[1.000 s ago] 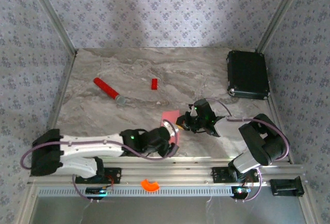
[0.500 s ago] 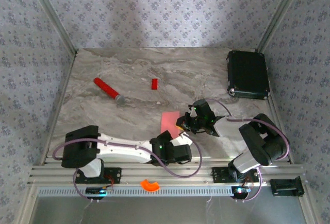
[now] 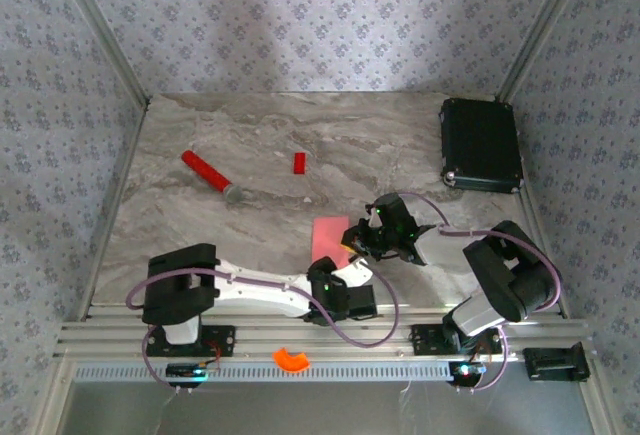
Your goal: Fold a paper plane with a square sheet of paper (pick it up from the middle)
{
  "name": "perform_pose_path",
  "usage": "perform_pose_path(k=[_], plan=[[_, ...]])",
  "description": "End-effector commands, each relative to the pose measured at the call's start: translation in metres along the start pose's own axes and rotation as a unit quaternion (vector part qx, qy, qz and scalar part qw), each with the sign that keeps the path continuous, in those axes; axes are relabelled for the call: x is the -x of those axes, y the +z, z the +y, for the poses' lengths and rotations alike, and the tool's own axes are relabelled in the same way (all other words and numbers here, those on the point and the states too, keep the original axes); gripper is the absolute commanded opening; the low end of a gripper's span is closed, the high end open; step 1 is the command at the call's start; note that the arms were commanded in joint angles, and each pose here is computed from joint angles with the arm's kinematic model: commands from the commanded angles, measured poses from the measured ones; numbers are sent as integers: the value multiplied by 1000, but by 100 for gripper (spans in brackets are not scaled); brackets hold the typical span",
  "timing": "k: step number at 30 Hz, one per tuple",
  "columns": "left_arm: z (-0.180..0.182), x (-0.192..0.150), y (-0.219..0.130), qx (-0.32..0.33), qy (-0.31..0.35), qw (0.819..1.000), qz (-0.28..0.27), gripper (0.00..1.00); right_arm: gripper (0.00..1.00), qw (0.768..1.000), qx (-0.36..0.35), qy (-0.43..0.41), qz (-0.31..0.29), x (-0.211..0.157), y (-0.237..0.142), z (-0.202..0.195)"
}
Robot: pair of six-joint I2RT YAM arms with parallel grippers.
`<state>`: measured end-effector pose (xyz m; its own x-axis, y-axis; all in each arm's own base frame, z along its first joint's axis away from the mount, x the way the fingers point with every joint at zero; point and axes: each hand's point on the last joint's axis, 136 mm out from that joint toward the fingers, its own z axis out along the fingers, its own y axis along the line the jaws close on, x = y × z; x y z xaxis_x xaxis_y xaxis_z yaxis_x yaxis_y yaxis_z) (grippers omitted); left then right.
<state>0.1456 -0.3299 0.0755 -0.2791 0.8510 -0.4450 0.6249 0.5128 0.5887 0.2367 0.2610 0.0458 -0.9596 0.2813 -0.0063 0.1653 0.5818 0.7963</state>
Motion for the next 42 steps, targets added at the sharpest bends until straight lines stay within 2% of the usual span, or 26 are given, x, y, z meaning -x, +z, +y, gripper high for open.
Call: perform_pose_path(k=[1, 5, 8, 11, 13, 17, 20, 23, 32, 38, 42], plan=[[6, 1, -1, 15, 6, 1000, 1, 21, 4, 1000, 2, -1, 0, 2, -2, 9], [5, 0, 1, -1, -9, 1000, 4, 0, 5, 1000, 4, -6, -2, 3, -5, 13], [6, -2, 3, -33, -45, 998, 4, 0, 13, 1000, -8, -10, -7, 4, -9, 11], [2, -2, 4, -114, -107, 988, -2, 0, 26, 999, -44, -11, -23, 5, -19, -3], [-2, 0, 2, -188, -159, 969, -9, 0, 35, 996, -77, -6, -41, 7, -30, -18], [10, -1, 2, -295, -278, 914, -25, 0, 44, 991, -110, 6, -80, 10, -56, -40], [25, -5, 6, -337, -340, 877, -29, 0, 48, 988, -110, 15, -109, 12, -71, -50], [31, -9, 10, -362, -369, 856, -25, 0, 50, 986, -102, 22, -131, 13, -80, -55], [25, -1, 14, -409, -397, 821, -14, 0, 49, 989, -76, 18, -128, 6, -81, -49], [27, 27, 11, -439, -430, 788, -26, 0, 35, 990, -76, -3, -115, 2, -77, -41], [28, 40, 14, -444, -450, 775, -15, 0, 26, 992, -77, -13, -97, -1, -75, -36]])
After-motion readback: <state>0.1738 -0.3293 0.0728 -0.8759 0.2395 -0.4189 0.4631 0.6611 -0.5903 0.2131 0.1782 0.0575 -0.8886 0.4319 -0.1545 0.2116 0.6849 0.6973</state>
